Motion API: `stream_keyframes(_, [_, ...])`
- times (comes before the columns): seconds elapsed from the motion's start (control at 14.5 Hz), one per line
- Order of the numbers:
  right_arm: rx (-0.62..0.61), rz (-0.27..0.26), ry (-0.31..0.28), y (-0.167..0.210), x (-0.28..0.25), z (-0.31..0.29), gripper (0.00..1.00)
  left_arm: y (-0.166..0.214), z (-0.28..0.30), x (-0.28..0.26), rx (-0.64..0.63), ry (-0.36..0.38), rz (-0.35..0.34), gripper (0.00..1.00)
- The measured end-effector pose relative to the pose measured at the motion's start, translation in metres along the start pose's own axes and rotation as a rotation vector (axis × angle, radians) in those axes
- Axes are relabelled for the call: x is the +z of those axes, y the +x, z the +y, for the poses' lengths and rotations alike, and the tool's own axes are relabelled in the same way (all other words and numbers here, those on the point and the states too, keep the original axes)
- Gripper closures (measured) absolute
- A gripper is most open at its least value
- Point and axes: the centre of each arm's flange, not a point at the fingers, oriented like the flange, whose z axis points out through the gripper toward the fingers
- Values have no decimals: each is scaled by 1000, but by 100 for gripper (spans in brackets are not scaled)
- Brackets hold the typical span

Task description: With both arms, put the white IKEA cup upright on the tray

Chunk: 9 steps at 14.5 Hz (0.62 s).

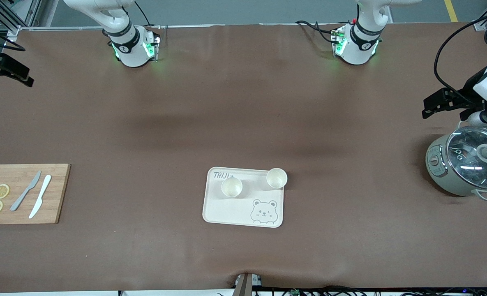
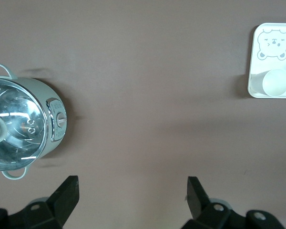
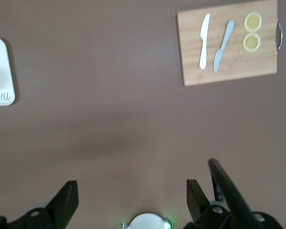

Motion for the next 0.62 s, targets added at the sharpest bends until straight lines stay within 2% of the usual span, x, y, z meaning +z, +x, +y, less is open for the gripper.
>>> stream_keyframes(0.14, [-16,49,2,9,1,18,0,0,0,0,0,0,0,0])
stream_keyframes(0.21, [-24,56,2,13,6,25,0,0,0,0,0,0,0,0])
stream_keyframes(0.62, [-33,19,0,38,61,40,0,0,0,0,0,0,0,0])
